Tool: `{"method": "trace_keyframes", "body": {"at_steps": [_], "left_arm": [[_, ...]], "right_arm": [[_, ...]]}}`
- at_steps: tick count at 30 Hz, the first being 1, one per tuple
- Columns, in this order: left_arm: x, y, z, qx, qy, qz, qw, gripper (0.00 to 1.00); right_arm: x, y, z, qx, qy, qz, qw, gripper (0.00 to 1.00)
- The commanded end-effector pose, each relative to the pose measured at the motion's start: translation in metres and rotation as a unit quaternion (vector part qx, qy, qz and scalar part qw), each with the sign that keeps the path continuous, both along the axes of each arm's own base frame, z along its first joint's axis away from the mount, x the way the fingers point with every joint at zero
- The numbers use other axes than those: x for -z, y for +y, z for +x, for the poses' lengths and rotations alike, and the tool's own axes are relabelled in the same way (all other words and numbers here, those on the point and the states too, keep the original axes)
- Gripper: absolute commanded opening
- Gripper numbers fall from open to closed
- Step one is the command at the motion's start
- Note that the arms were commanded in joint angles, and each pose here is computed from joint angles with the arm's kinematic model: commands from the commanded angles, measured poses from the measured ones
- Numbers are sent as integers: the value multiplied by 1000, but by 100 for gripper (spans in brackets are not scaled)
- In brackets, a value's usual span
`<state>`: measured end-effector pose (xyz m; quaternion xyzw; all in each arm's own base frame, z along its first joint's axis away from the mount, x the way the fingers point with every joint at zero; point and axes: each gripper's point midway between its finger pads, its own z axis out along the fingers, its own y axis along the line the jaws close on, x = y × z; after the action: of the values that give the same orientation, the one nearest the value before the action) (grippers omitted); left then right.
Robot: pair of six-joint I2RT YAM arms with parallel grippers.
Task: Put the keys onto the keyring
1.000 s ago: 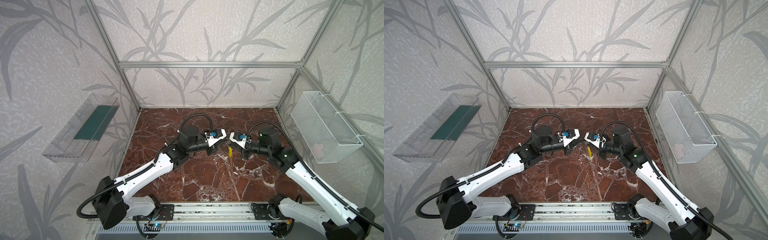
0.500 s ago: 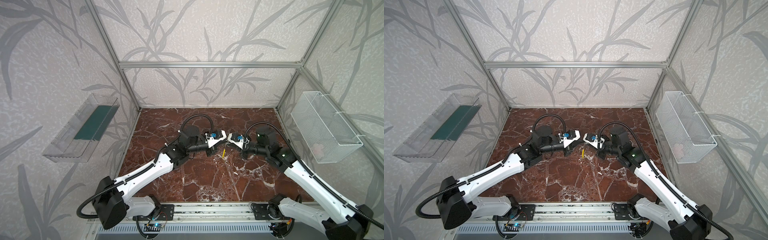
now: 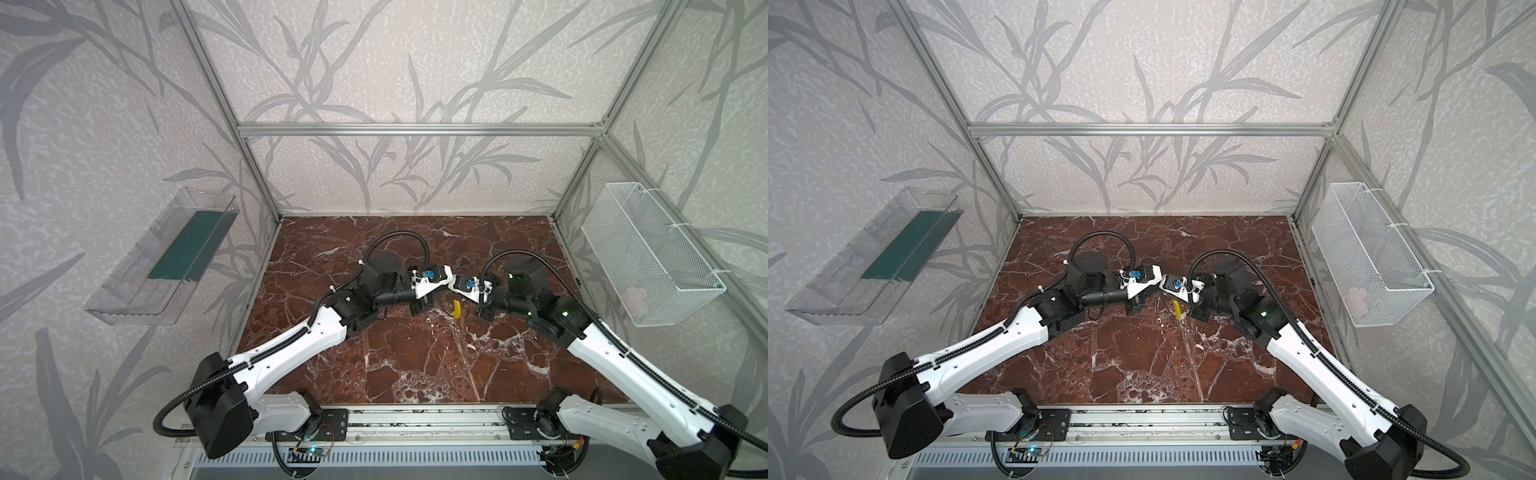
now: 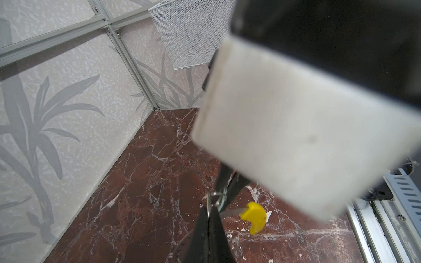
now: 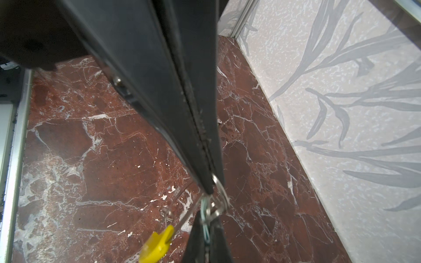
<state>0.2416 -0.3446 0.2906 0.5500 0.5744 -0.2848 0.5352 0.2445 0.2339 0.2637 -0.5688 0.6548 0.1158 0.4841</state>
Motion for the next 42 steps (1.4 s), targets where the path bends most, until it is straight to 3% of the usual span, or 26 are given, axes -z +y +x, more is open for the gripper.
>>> {"method": "trace_keyframes", "body": {"at_steps": [1, 7, 13, 18, 22, 27, 33, 38, 42], "left_arm": [[-2, 2, -1, -1, -7, 12, 1000, 0], [9, 3, -3, 2, 4, 26, 1000, 0], [20, 12, -3, -11, 8, 42, 999, 0], [34, 23, 2, -34, 27, 50, 998, 0], [40, 35, 9, -61, 46, 28, 997, 34], [46, 64, 19, -120, 57, 13, 991, 43], [49, 113, 47, -239, 49, -9, 970, 45], [48, 157, 69, -345, 35, -9, 938, 46], [51, 169, 69, -366, 23, 14, 930, 46]], "right_arm": [[-18, -2, 4, 7, -38, -14, 999, 0], [-10, 1, 7, 4, -50, -58, 997, 0], [-8, -8, 23, 43, -85, -98, 991, 0], [-11, -4, 25, 40, -97, -88, 991, 0], [14, 6, 20, 13, -50, -106, 993, 0], [50, 22, 24, -5, -4, -133, 991, 0], [77, 62, 38, -46, 25, -128, 990, 0], [74, 99, 56, -79, 15, -120, 989, 0], [86, 102, 37, -127, 29, -135, 982, 0]]}}
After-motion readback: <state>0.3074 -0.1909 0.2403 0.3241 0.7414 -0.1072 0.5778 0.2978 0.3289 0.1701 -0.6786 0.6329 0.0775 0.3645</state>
